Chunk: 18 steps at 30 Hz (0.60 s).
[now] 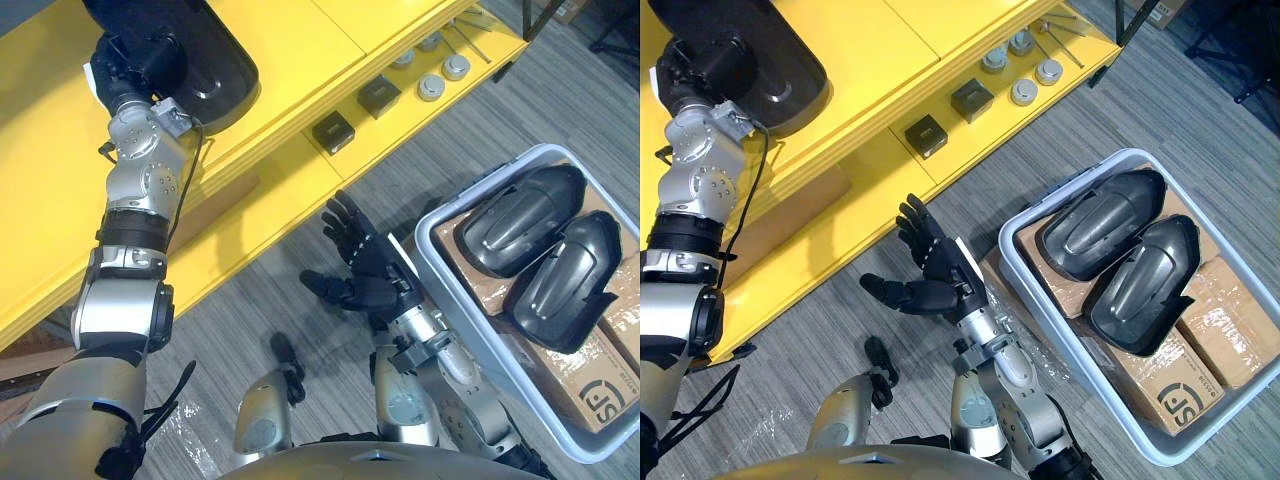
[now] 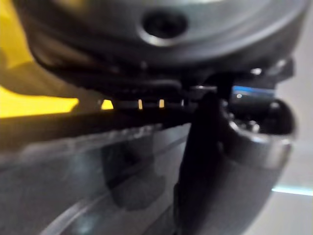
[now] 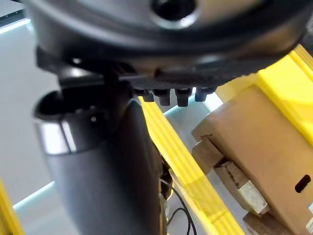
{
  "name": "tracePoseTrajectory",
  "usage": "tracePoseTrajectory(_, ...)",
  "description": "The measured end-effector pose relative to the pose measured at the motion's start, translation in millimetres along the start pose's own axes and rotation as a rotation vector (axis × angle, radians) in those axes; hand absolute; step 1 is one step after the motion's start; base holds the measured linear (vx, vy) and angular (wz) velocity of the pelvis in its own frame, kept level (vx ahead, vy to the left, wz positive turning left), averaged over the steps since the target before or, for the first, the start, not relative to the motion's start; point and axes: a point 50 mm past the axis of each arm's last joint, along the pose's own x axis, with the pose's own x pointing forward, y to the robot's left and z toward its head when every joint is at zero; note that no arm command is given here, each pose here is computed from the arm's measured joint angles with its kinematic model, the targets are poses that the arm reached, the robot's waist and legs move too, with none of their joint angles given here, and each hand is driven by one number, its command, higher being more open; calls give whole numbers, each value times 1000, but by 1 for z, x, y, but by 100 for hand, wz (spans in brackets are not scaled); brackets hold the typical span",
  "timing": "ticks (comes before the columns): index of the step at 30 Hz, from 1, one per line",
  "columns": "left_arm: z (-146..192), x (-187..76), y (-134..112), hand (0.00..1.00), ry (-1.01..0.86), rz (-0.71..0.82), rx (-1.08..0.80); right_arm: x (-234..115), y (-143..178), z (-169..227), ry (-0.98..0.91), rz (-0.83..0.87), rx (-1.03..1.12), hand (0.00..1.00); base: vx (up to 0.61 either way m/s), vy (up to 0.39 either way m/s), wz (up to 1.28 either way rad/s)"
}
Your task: Walk over and take three plastic housings, then place them on the shelf
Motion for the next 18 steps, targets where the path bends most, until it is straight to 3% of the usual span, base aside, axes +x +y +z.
tracePoseTrajectory(14, 7, 6, 4, 100, 9, 68, 50, 0, 10, 5, -23, 24, 20, 100, -7, 0, 0)
tracePoseTrajectory(18, 11, 9, 7, 100, -4, 55, 151, 0, 11, 4, -23, 22, 56, 100, -3, 1, 1)
